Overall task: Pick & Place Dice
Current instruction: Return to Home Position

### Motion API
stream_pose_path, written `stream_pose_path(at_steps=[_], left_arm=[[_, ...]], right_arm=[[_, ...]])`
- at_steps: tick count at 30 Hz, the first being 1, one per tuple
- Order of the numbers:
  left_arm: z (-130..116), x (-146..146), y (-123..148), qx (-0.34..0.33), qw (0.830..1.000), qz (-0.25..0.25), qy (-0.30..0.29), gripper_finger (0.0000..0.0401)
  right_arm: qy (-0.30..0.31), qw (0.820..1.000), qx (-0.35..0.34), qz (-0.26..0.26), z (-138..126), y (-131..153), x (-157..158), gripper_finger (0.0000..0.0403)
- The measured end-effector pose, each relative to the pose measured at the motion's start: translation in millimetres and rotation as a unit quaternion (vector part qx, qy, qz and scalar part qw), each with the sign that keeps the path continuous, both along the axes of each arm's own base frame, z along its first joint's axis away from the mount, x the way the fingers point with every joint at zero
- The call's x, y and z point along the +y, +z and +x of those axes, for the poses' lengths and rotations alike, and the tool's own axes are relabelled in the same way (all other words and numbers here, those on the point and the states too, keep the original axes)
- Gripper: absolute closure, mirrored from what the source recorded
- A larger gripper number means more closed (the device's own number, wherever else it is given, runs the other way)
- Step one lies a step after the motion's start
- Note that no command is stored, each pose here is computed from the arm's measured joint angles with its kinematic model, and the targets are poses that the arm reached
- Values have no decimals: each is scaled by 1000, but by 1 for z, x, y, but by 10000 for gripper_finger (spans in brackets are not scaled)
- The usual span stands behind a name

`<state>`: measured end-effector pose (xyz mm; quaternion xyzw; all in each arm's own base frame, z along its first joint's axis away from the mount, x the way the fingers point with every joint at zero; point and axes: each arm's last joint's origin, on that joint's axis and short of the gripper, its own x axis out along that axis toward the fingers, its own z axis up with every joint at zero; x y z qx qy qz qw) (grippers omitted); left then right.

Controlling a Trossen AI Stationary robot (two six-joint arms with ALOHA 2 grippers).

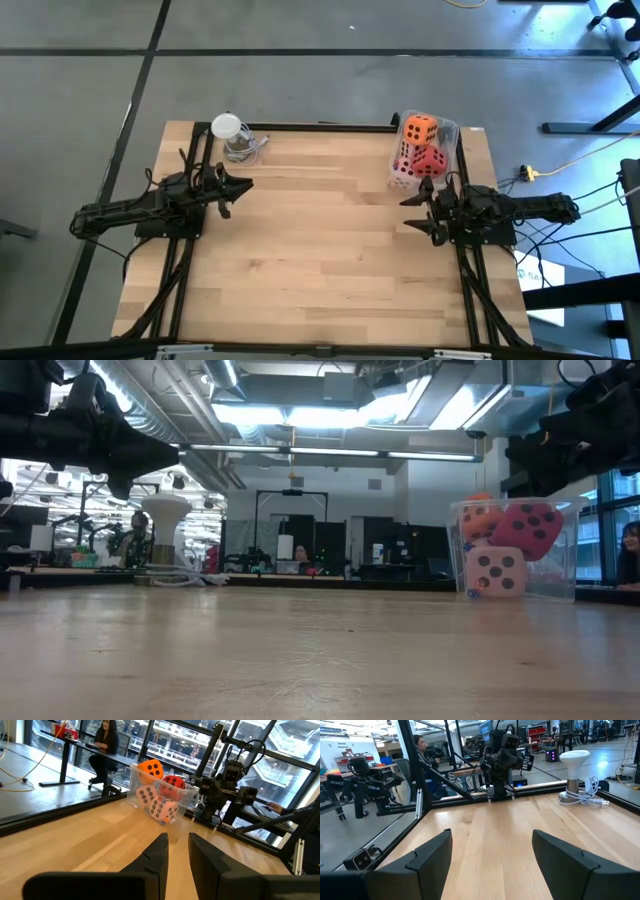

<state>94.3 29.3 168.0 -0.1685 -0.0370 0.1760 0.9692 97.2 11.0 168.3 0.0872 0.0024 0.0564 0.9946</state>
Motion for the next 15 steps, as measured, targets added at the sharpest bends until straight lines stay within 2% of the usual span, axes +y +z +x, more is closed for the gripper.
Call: stream_pose_path(at_steps=[15], left_arm=[[0,0,0,0,1000,0,0,331]], right_arm=[[0,1000,0,0,0,0,0,131]])
